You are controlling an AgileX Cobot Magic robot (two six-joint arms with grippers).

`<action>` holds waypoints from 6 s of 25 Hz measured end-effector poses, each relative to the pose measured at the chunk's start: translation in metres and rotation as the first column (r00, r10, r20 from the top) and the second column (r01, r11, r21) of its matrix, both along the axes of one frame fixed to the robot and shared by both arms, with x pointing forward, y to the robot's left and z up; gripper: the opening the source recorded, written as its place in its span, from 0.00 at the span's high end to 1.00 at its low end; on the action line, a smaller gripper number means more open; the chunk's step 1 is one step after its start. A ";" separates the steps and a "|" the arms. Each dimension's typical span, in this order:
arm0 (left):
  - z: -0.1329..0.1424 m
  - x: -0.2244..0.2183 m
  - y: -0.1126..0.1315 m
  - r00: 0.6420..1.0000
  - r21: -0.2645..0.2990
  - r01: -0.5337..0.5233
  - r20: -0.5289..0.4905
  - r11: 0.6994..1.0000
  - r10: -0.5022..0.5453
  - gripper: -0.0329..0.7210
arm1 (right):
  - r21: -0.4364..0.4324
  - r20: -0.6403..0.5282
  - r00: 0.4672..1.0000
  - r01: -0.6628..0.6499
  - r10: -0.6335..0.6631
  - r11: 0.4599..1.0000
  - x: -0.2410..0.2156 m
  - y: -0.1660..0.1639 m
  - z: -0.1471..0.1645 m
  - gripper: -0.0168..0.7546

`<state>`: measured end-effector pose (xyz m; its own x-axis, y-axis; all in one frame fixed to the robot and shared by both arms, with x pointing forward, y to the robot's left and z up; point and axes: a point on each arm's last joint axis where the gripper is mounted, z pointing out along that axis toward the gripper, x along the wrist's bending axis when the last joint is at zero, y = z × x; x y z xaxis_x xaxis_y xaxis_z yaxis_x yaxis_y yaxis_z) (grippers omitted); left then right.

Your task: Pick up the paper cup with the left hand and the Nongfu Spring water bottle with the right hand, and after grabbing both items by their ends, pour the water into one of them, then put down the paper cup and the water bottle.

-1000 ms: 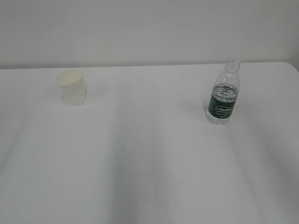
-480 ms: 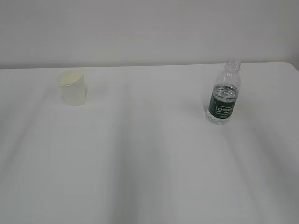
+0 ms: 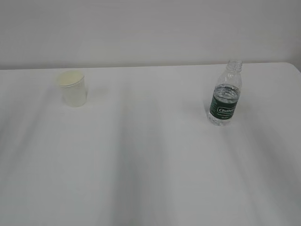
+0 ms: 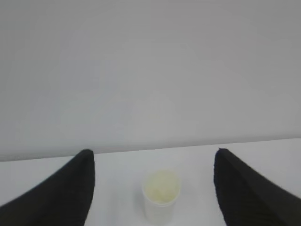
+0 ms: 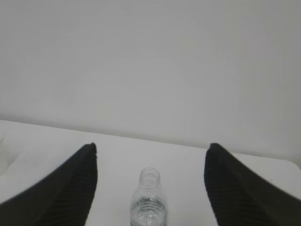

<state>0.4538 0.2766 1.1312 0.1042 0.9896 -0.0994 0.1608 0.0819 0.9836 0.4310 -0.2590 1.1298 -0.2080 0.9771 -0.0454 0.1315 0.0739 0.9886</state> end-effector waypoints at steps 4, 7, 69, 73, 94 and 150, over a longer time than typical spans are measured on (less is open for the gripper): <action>-0.002 0.012 0.001 0.999 -0.005 -0.029 0.043 1.000 0.030 0.23 | -0.006 -0.029 1.000 0.000 0.000 1.000 0.012 0.003 -0.009 0.27; -0.008 0.021 0.002 0.998 -0.005 -0.043 0.045 0.999 0.043 0.25 | -0.005 -0.022 1.000 0.000 0.000 1.000 0.020 0.004 -0.012 0.27; -0.231 0.037 -0.048 0.996 0.111 0.063 -0.076 0.992 -0.055 0.26 | 0.020 -0.173 0.980 0.101 -0.096 0.995 0.057 0.004 -0.245 0.25; -0.231 0.037 -0.048 0.996 0.110 0.065 -0.074 0.992 -0.057 0.26 | 0.004 -0.178 0.981 0.074 -0.072 0.997 0.066 0.008 -0.252 0.13; -0.252 0.041 -0.054 0.986 0.132 0.115 -0.138 0.985 -0.097 0.26 | 0.015 -0.180 0.983 0.024 -0.021 1.000 0.113 0.022 -0.283 0.10; -0.276 0.070 -0.068 0.977 0.142 0.168 -0.154 0.976 -0.146 0.26 | 0.043 -0.052 0.998 0.040 -0.037 0.998 0.182 0.035 -0.296 0.32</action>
